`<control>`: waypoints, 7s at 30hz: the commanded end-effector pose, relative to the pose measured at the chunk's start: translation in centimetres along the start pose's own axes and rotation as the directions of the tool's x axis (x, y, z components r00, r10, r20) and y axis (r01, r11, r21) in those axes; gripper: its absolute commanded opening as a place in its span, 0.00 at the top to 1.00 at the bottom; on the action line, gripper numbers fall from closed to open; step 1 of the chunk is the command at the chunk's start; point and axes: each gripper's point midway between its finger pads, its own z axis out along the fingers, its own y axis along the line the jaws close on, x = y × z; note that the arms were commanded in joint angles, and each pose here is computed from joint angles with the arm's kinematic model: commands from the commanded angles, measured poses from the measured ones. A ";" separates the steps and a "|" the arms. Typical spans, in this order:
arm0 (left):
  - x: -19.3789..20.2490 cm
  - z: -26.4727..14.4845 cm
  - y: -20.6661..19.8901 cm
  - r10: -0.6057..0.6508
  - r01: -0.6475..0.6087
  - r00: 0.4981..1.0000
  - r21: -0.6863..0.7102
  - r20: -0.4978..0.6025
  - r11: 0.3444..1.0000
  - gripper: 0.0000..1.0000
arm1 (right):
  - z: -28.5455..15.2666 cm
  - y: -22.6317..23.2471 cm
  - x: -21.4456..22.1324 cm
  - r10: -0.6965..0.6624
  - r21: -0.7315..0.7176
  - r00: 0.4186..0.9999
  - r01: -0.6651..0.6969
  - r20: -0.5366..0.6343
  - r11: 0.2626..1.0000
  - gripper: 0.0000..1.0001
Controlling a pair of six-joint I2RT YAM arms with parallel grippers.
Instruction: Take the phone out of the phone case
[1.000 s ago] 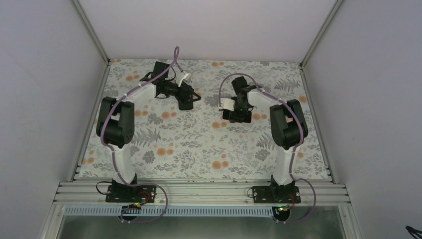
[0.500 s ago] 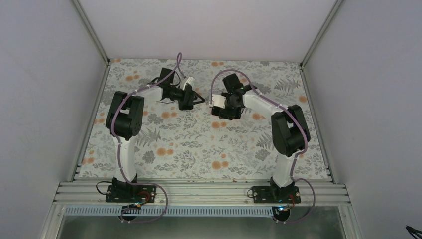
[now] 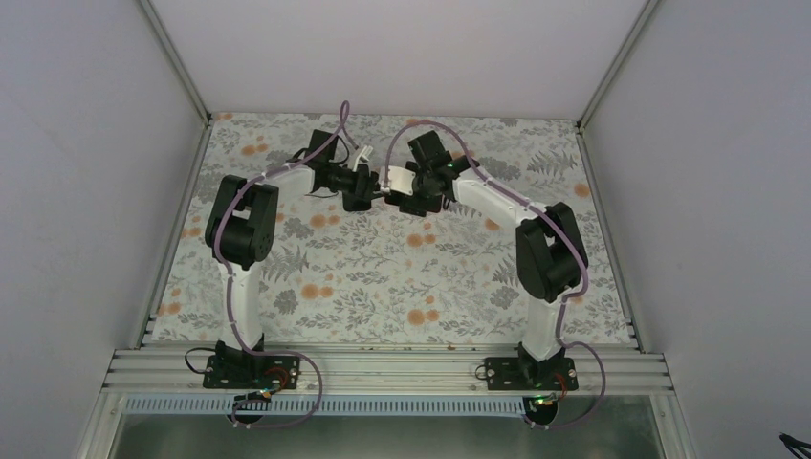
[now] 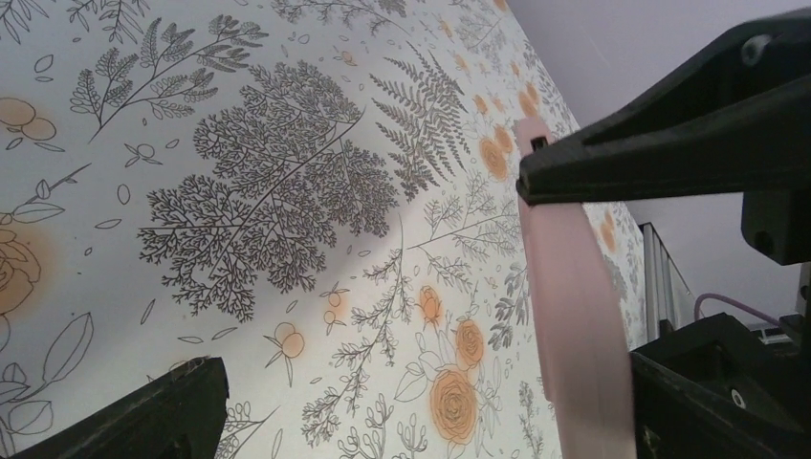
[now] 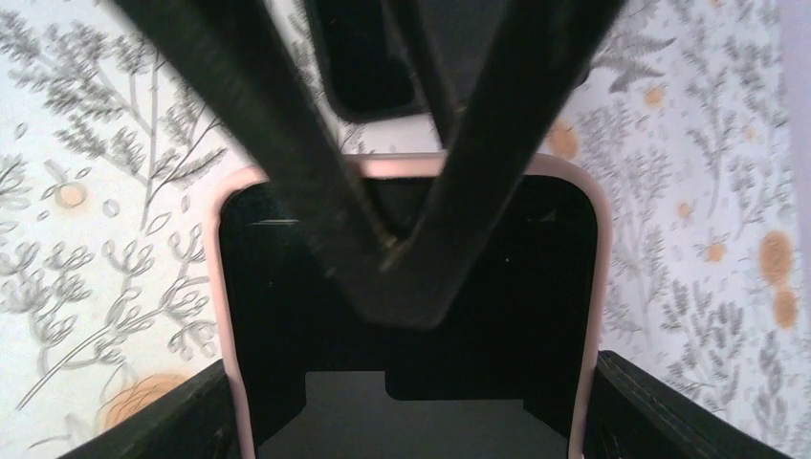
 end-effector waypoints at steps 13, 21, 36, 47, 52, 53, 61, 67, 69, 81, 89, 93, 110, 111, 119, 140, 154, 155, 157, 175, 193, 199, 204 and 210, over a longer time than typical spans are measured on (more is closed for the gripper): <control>-1.3 0.0 -2.2 0.031 -0.032 0.999 0.090 0.011 0.995 0.27 | 1.0 -2.7 -4.0 -0.014 0.123 0.998 0.006 0.063 0.992 0.29; -0.5 0.3 -2.4 0.029 -0.028 0.999 0.116 -0.012 0.993 0.57 | 1.4 -3.2 -4.1 -0.014 0.150 0.998 0.005 0.057 0.989 0.30; -2.4 -0.4 -3.6 0.157 -0.156 0.987 0.100 -0.010 0.983 0.95 | 1.1 -0.7 -3.9 -0.011 0.052 0.999 0.008 0.047 0.999 0.00; -2.5 -3.2 -5.1 0.474 -0.478 0.875 -0.023 -0.105 0.878 0.98 | -7.0 1.9 -2.1 0.073 -0.196 0.982 -0.039 0.174 0.980 0.00; -1.4 -5.3 -6.4 0.598 -0.609 0.792 -0.103 -0.125 0.786 0.98 | -8.1 3.9 0.2 0.084 -0.259 0.979 -0.034 0.183 0.965 0.00; -1.2 -5.8 -7.0 0.630 -0.641 0.767 -0.105 -0.122 0.761 0.98 | -8.4 4.2 0.4 0.084 -0.270 0.976 -0.027 0.202 0.962 0.00; 0.6 -8.7 -12.1 0.829 -0.830 0.555 -0.117 -0.066 0.546 0.97 | -7.7 5.7 1.7 0.100 -0.369 0.956 0.009 0.275 0.929 0.00; 2.7 -9.0 -12.3 0.871 -0.874 0.483 -0.103 -0.087 0.474 0.95 | -7.3 5.2 1.3 0.103 -0.388 0.948 0.022 0.300 0.921 0.01; 3.4 -8.8 -12.4 0.879 -0.883 0.468 -0.085 -0.086 0.462 0.94 | -6.9 4.9 1.3 0.102 -0.387 0.950 0.022 0.296 0.922 0.02; 5.7 -7.0 -13.6 0.900 -0.902 0.425 0.046 -0.096 0.430 0.96 | -4.8 2.9 1.5 0.082 -0.337 0.960 0.014 0.269 0.941 0.06; 6.4 -6.3 -14.0 0.906 -0.904 0.411 0.080 -0.103 0.419 0.98 | -3.7 2.5 2.4 0.069 -0.316 0.970 0.008 0.233 0.949 0.08; 6.8 -6.1 -14.0 0.906 -0.904 0.405 0.095 -0.120 0.417 0.98 | -3.4 2.3 2.6 0.065 -0.308 0.972 0.007 0.224 0.951 0.09; 9.7 -4.4 -15.5 0.902 -0.874 0.410 0.226 -0.132 0.430 0.98 | -3.0 -5.0 2.0 0.104 -0.045 0.971 -0.096 0.216 0.994 0.20; 9.8 -4.3 -15.6 0.902 -0.872 0.412 0.232 -0.131 0.432 0.98 | -3.0 -5.3 2.1 0.103 -0.031 0.971 -0.098 0.214 0.995 0.20; 9.2 -3.9 -15.9 0.898 -0.866 0.426 0.237 -0.109 0.440 0.98 | -2.7 -5.9 2.0 0.102 -0.014 0.969 -0.102 0.223 0.995 0.20; 6.5 -1.8 -17.6 0.814 -0.787 0.576 0.316 0.070 0.530 0.98 | -6.6 -1.8 -5.9 0.129 -0.152 0.908 -0.073 0.399 0.986 0.23; 3.9 -2.1 -18.7 0.825 -0.823 0.547 0.267 0.140 0.501 0.98 | -9.1 7.8 -11.1 0.180 -0.522 0.823 0.159 0.539 0.838 0.16; 3.6 -2.3 -18.8 0.828 -0.828 0.542 0.260 0.145 0.497 0.98 | -8.8 8.2 -11.0 0.187 -0.538 0.825 0.159 0.533 0.828 0.17; 3.1 -2.5 -19.1 0.832 -0.835 0.533 0.249 0.152 0.490 0.98 | -8.4 8.8 -10.8 0.204 -0.564 0.828 0.156 0.523 0.811 0.17; -0.5 -4.2 -20.5 0.830 -0.860 0.509 0.162 0.226 0.484 0.98 | -9.1 11.9 -11.0 0.370 -0.782 0.810 0.163 0.454 0.601 0.73; -5.8 -8.1 -16.0 0.934 -0.896 0.357 -0.294 -0.027 0.334 0.27 | -11.0 7.7 -6.0 0.467 -0.737 0.811 -0.067 0.352 0.672 0.96; -6.5 -11.4 -15.9 0.942 -0.831 0.330 -0.491 -0.062 0.259 0.26 | -10.1 4.9 -2.9 0.564 -0.720 0.775 -0.216 0.285 0.659 0.96; -6.3 -11.2 -16.1 0.943 -0.759 0.326 -0.612 -0.060 0.223 0.26 | -7.6 0.2 -2.8 0.661 -0.643 0.713 -0.397 0.234 0.655 0.97; -8.0 -9.0 -17.4 0.939 -0.690 0.334 -0.700 -0.082 0.185 0.25 | -5.3 -11.1 -3.5 0.771 -0.348 0.581 -0.688 0.261 0.637 0.97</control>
